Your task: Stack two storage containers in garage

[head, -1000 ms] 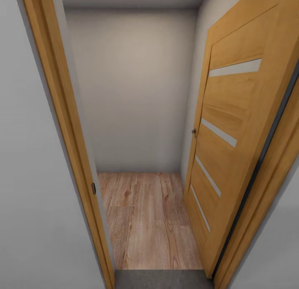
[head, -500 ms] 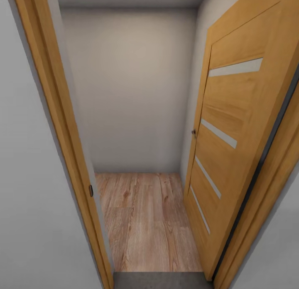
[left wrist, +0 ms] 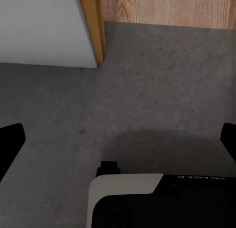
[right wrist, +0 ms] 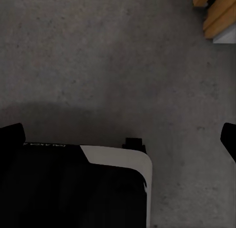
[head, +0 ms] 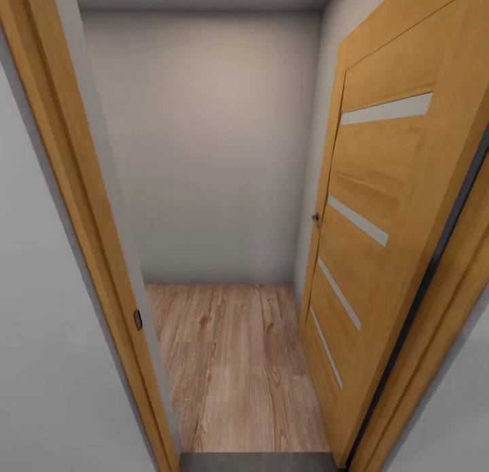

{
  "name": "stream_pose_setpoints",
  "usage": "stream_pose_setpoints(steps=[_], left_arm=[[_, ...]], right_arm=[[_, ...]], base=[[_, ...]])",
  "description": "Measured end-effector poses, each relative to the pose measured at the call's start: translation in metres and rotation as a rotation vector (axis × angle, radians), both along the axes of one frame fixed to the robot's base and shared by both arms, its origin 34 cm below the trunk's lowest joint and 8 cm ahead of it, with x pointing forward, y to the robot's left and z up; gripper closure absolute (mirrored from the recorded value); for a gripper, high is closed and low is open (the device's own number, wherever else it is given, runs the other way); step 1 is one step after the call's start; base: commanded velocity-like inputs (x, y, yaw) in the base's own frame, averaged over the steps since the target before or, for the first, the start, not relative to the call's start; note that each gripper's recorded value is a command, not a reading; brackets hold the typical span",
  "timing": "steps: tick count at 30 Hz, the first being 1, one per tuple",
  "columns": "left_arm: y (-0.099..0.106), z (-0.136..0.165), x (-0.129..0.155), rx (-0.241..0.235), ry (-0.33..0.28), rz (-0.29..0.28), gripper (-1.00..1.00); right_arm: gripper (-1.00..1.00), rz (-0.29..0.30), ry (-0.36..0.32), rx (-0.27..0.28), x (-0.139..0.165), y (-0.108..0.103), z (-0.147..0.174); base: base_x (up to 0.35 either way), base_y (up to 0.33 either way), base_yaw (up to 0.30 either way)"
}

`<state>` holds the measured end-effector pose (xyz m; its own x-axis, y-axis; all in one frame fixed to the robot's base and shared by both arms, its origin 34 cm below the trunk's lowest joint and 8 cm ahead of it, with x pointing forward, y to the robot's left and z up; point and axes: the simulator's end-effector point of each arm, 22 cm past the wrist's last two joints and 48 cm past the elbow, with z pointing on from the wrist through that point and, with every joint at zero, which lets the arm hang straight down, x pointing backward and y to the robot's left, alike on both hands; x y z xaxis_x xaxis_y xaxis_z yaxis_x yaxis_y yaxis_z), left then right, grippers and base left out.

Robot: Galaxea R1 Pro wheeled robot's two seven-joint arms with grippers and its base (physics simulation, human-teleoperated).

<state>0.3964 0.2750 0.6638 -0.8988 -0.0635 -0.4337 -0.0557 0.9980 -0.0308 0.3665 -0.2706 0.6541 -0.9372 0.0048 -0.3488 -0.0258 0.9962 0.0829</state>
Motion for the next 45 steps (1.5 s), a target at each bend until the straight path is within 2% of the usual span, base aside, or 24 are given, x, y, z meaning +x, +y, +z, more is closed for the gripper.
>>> stream_pose_setpoints(steps=[15,26,45], left_arm=[[0.0015,0.0001,-0.0005,0.003,0.001,0.002,-1.0],[0.0023,0.0001,-0.0005,0.005,0.001,0.002,-1.0],[-0.0015,-0.0001,0.0,-0.001,0.001,0.001,-1.0]], right_arm=[[-1.0,0.004,-0.004,-0.002,0.0006,-0.0003,0.0005],[-1.0,0.014,-0.007,-0.003,0.0009,0.0004,0.0007],[-1.0,0.019,-0.007,0.002,0.0016,0.0017,0.0007]], base=[[0.25,-0.091,0.0],[0.29,0.019,0.0],[0.021,0.002,0.0]])
